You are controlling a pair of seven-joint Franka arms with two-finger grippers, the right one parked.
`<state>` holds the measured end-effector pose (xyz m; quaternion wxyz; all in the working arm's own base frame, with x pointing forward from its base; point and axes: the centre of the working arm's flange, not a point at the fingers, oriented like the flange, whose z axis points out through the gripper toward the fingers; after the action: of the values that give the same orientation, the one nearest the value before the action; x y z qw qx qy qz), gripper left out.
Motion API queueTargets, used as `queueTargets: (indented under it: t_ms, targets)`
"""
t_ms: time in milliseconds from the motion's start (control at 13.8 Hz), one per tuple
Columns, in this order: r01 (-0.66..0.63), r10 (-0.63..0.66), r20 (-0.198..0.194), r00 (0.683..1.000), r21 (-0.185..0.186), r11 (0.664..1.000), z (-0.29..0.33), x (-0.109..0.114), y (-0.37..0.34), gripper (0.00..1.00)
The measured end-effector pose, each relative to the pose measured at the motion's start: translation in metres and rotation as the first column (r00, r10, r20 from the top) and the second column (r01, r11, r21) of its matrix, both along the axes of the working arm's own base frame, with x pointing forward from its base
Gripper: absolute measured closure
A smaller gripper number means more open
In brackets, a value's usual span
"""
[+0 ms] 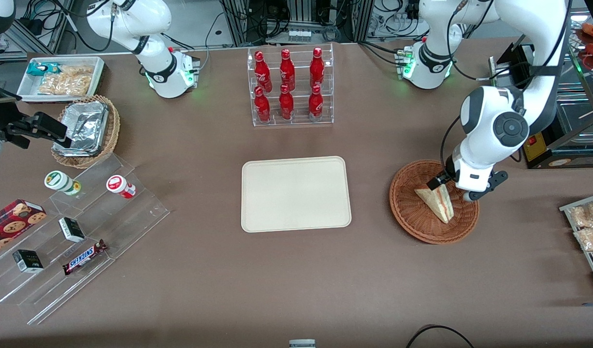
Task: Place sandwich from basket to tray
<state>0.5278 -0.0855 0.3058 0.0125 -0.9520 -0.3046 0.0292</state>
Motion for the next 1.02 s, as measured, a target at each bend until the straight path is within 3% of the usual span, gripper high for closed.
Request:
queueTargets:
  t_ms: [727,800,1018]
  targets:
    - [-0.064,0.064,-0.018,0.998,0.002,0.998,-0.063,0.006,0.006,0.04]
    - [-0.089,0.089,-0.022,0.996,0.004,0.996,-0.066,0.006,0.007,0.10]
    - [-0.148,0.148,-0.014,0.989,0.006,0.989,-0.064,0.010,0.006,0.45]
